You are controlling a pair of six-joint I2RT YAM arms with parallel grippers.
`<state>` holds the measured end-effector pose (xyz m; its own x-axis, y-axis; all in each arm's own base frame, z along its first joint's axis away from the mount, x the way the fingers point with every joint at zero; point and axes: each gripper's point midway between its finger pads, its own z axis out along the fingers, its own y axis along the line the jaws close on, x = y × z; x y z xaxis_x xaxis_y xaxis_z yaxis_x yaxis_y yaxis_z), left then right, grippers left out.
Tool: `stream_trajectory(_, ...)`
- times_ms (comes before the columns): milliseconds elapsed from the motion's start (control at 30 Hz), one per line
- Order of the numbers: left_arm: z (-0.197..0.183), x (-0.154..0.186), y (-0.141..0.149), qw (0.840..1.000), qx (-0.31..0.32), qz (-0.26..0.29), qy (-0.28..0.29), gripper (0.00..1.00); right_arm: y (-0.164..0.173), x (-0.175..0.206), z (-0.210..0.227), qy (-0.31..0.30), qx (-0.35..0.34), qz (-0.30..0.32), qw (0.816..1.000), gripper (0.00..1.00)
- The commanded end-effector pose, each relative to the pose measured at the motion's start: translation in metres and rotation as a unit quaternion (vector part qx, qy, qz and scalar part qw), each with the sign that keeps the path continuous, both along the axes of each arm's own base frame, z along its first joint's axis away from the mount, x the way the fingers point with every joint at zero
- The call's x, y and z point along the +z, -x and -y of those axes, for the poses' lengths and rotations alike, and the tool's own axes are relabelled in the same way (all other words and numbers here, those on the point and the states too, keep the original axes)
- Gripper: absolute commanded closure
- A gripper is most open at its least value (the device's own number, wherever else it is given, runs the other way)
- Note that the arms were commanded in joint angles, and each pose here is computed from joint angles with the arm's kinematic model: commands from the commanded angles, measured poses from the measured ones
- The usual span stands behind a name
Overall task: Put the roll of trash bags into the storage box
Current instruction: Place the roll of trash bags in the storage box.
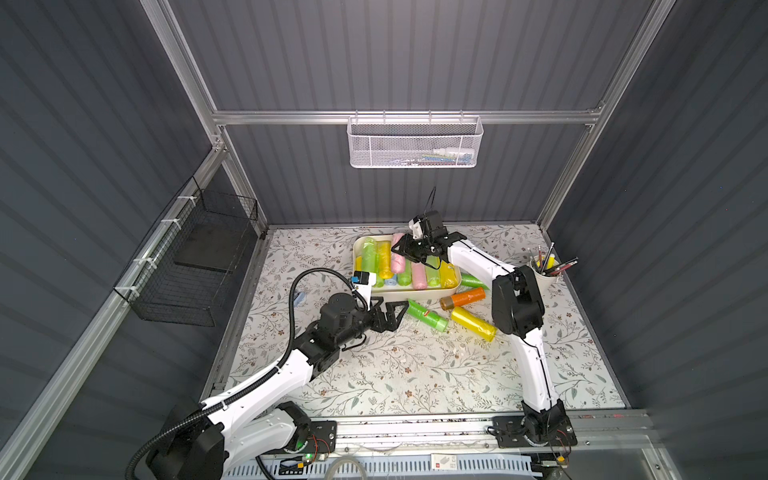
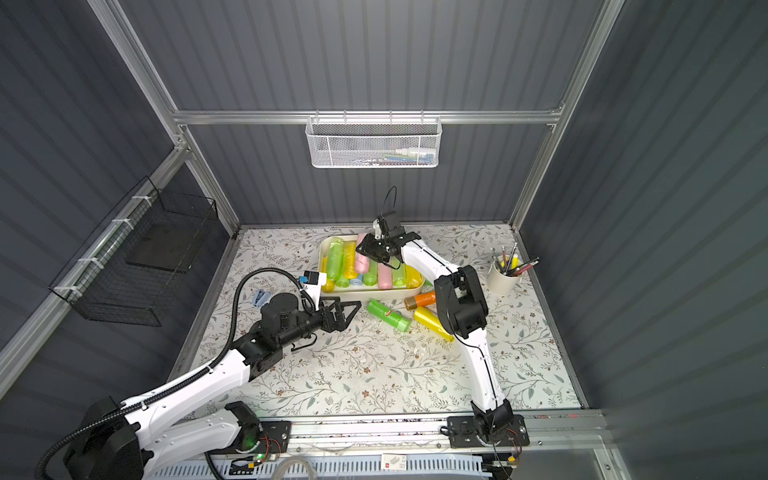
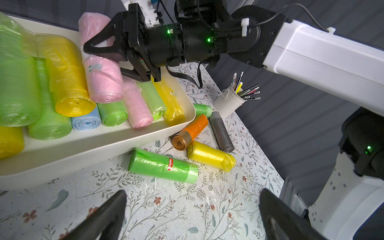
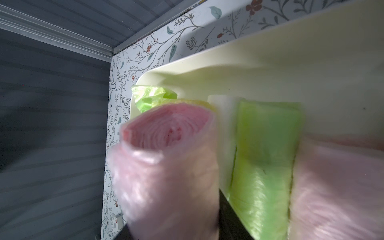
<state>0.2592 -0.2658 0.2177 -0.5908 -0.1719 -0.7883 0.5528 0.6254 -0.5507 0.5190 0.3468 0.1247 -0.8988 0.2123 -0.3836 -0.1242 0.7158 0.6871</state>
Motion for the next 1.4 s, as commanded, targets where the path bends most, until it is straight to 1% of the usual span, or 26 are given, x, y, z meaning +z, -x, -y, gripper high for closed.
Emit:
stream_trajectory(0, 0.0, 0.013, -0.003, 1.0, 0.004, 0.017, 0.003, 0.0, -0.01, 0.014, -0.003, -0.025, -0.003, 0.014, 1.0, 0.59)
stream_trajectory(367, -0.001, 0.01, -0.003, 1.0, 0.004, 0.016, -0.001, 0.0, -0.011, 0.002, -0.006, -0.033, -0.004, -0.001, 0.999, 0.59)
stream_trajectory(667, -0.002, 0.009, -0.003, 1.0, 0.006, 0.014, -0.004, 0.0, -0.011, -0.007, -0.006, -0.035, -0.004, -0.015, 0.999, 0.55)
stream_trajectory(800, -0.002, 0.009, -0.003, 1.0, 0.007, 0.014, -0.005, 0.0, -0.012, -0.008, -0.006, -0.038, -0.002, -0.017, 0.999, 0.49)
stream_trajectory(833, -0.002, 0.008, -0.003, 1.0, 0.007, 0.013, -0.006, 0.0, -0.011, -0.009, -0.006, -0.039, -0.002, -0.019, 0.999, 0.45)
stream_trajectory(900, -0.002, 0.009, -0.003, 1.0, 0.007, 0.012, -0.005, 0.0, -0.011, -0.008, -0.006, -0.041, -0.001, -0.02, 0.999, 0.35)
stream_trajectory(1000, -0.001, 0.008, -0.003, 1.0, 0.003, 0.011, -0.004, 0.0, -0.011, -0.004, -0.001, -0.026, -0.009, -0.008, 1.0, 0.32)
stream_trajectory(1067, 0.001, 0.008, -0.001, 1.0, -0.002, 0.01, -0.003, 0.0, -0.01, 0.001, 0.003, -0.024, -0.012, 0.001, 1.0, 0.26)
stream_trajectory(1167, 0.0, 0.01, -0.002, 1.0, 0.001, 0.011, -0.002, 0.0, -0.009, 0.011, 0.008, -0.025, -0.014, 0.009, 1.0, 0.21)
stream_trajectory(1200, -0.001, 0.009, -0.002, 1.0, 0.003, 0.011, -0.003, 0.0, -0.009, 0.014, 0.01, -0.025, -0.015, 0.012, 1.0, 0.16)
stream_trajectory(1267, 0.0, 0.009, -0.003, 1.0, 0.003, 0.008, -0.008, 0.0, -0.009, 0.022, 0.015, -0.021, -0.02, 0.021, 0.999, 0.01)
stream_trajectory(1367, 0.001, 0.008, -0.004, 1.0, 0.001, 0.005, -0.015, 0.0, -0.007, 0.034, 0.029, -0.003, -0.043, 0.039, 0.998, 0.01)
